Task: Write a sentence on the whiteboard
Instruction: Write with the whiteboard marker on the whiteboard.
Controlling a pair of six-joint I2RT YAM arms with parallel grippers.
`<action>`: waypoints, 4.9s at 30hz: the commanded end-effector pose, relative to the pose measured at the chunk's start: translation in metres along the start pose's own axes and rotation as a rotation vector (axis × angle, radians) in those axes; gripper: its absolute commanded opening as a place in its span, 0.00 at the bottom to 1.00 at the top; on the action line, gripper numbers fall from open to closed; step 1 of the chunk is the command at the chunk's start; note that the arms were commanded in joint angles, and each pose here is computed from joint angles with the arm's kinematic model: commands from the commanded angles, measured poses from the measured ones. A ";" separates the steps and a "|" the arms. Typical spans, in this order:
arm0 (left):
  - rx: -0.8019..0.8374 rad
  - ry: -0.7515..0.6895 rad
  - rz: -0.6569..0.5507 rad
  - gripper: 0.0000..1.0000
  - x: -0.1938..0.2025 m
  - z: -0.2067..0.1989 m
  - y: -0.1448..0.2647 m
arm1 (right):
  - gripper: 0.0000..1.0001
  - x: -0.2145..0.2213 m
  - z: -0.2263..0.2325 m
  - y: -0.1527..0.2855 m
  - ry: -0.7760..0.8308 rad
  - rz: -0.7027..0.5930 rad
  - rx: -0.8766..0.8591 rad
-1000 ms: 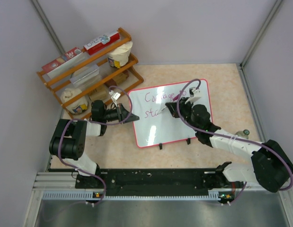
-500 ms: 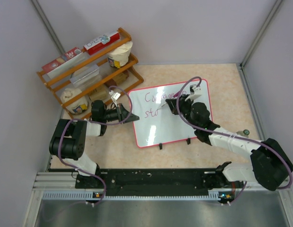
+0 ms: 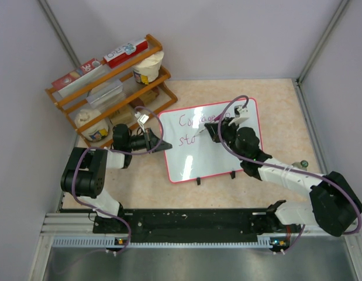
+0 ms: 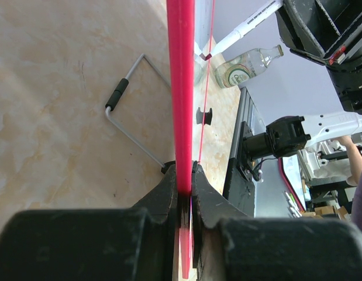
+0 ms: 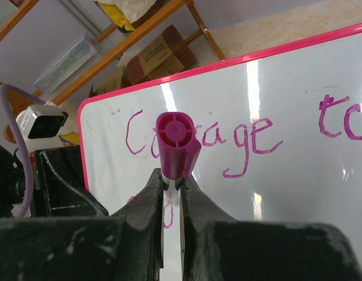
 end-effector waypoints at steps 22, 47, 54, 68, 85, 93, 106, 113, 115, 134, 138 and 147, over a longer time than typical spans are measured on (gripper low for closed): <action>-0.017 -0.099 -0.059 0.00 -0.012 0.002 -0.003 | 0.00 0.011 -0.013 0.019 0.018 0.036 0.044; -0.017 -0.094 -0.058 0.00 -0.012 0.002 -0.003 | 0.00 -0.032 0.000 0.009 0.023 -0.109 0.012; -0.016 -0.096 -0.057 0.00 -0.012 0.002 -0.003 | 0.00 -0.030 -0.002 0.005 0.032 -0.099 0.030; -0.016 -0.096 -0.057 0.00 -0.012 0.002 -0.003 | 0.00 -0.011 -0.012 0.010 0.031 -0.039 0.047; -0.016 -0.094 -0.057 0.00 -0.011 0.002 -0.003 | 0.00 0.011 -0.017 0.025 0.017 0.014 0.034; -0.016 -0.097 -0.059 0.00 -0.012 0.002 -0.003 | 0.00 0.006 -0.017 0.020 0.013 -0.004 0.044; -0.016 -0.096 -0.057 0.00 -0.011 0.002 -0.003 | 0.00 -0.020 -0.013 0.006 0.017 -0.074 0.055; -0.015 -0.097 -0.058 0.00 -0.012 0.002 -0.003 | 0.00 -0.027 -0.015 0.001 0.020 -0.088 0.064; -0.016 -0.096 -0.059 0.00 -0.011 0.002 -0.002 | 0.00 -0.026 -0.017 0.001 0.019 -0.083 0.070; -0.018 -0.096 -0.058 0.00 -0.011 0.002 -0.003 | 0.00 0.001 -0.025 0.021 0.015 -0.007 0.070; -0.018 -0.096 -0.059 0.00 -0.012 0.002 -0.003 | 0.00 0.006 -0.026 0.024 0.009 0.009 0.064; -0.018 -0.096 -0.060 0.00 -0.012 0.002 -0.003 | 0.00 0.009 -0.027 0.030 -0.007 0.005 0.060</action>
Point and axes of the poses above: each gripper's point midway between its finger pads, its own y axis back along the fingers, its own z axis along the line the jaws close on, x = y × z, the point moved 7 cm from there along y, back along the fingers, and after that the axes turned 14 degrees about y, right-handed, at the moved point
